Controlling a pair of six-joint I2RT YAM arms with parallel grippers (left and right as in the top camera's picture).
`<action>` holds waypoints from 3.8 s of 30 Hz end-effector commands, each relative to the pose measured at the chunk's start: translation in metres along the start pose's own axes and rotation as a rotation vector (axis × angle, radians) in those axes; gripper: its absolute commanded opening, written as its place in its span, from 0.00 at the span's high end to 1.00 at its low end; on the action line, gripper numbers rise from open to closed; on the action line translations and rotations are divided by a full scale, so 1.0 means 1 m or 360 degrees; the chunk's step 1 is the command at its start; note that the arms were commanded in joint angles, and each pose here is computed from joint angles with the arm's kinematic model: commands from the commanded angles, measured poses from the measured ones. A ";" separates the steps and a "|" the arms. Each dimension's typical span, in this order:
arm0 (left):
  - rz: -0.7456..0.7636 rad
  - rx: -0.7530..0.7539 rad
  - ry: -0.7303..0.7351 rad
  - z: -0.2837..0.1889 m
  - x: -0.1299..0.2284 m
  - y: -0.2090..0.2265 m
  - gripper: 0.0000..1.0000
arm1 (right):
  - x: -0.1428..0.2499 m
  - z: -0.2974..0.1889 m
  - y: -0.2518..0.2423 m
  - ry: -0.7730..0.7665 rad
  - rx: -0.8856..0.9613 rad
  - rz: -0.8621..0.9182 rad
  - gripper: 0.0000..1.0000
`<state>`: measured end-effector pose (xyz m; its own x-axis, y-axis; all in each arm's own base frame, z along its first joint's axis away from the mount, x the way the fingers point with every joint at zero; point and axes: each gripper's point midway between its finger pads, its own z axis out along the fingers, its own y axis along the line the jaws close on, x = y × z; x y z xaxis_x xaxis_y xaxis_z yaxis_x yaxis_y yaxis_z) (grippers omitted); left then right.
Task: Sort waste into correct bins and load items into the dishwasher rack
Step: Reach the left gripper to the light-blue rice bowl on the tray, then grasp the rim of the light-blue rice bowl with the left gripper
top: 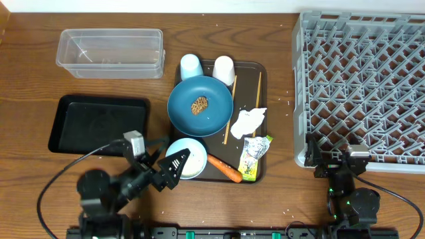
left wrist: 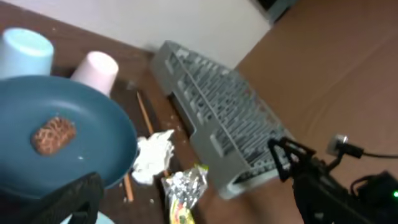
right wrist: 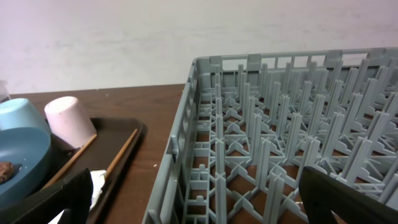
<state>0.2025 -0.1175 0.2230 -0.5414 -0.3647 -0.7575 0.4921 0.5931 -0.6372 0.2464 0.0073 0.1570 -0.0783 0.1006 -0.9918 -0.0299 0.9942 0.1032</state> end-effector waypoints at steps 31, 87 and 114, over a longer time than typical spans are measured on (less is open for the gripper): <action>0.0100 -0.1034 0.1048 0.036 0.049 0.045 0.02 | 0.001 0.000 -0.004 0.0003 0.0026 -0.0014 0.01; 0.0073 -0.1634 0.1249 0.092 0.136 0.107 0.04 | 0.001 0.000 -0.004 0.0003 0.0026 -0.0014 0.01; 0.0011 -0.1692 0.1255 0.091 0.153 0.119 0.34 | 0.001 0.000 -0.004 0.0004 0.0026 -0.0014 0.01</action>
<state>0.2422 -0.1749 0.0243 -0.9671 -0.0636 -0.2464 -0.0722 0.9970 0.0262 0.2464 0.0073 0.1568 -0.0791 0.1006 -0.9918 -0.0298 0.9942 0.1032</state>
